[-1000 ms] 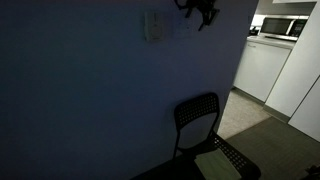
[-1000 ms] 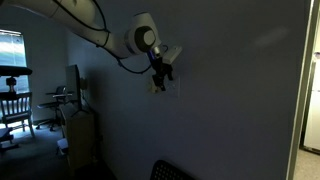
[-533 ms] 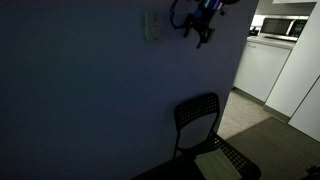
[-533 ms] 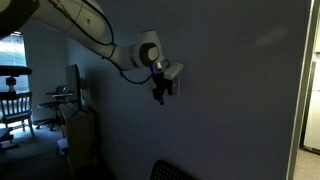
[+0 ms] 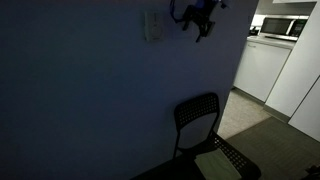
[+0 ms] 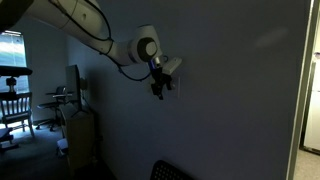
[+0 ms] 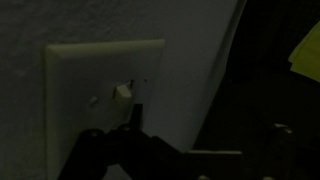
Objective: Turn off the switch
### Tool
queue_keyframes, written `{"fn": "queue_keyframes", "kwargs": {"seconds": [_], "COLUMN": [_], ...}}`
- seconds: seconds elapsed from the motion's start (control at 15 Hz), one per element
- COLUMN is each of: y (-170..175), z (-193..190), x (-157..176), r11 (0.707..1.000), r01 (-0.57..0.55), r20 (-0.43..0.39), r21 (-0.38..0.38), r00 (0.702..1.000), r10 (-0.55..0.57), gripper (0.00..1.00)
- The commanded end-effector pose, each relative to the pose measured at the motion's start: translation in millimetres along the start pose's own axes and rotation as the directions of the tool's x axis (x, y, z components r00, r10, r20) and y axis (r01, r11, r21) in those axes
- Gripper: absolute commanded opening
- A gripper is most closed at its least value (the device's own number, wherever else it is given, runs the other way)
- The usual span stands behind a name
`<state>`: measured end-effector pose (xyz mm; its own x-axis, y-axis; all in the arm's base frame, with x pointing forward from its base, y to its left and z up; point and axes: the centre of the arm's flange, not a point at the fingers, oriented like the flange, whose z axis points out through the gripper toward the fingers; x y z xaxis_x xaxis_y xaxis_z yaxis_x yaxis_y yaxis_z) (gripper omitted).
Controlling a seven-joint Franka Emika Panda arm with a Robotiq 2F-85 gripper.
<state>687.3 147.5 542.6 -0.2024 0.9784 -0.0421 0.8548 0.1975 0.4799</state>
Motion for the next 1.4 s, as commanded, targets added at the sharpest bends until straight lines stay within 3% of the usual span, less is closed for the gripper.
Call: {"fn": "queue_keyframes", "kwargs": {"seconds": [0.0, 0.67, 1.13, 1.33], "y": [3.3, 10.2, -0.2, -1.9], "z": [-21.9, -23.9, 27.9, 31.2], "x": [-5.9, -32.2, -52.8, -51.8], "r11": [1.000, 0.999, 0.989, 0.986], "r01": [0.002, -0.043, -0.114, -0.133], "r20": [0.001, 0.017, -0.027, -0.047], "r21": [-0.018, -0.028, 0.090, 0.105], "r00": [1.000, 0.999, 0.993, 0.989], "r10": [-0.002, 0.043, 0.117, 0.139], "gripper": [1.00, 1.00, 1.00, 1.00]}}
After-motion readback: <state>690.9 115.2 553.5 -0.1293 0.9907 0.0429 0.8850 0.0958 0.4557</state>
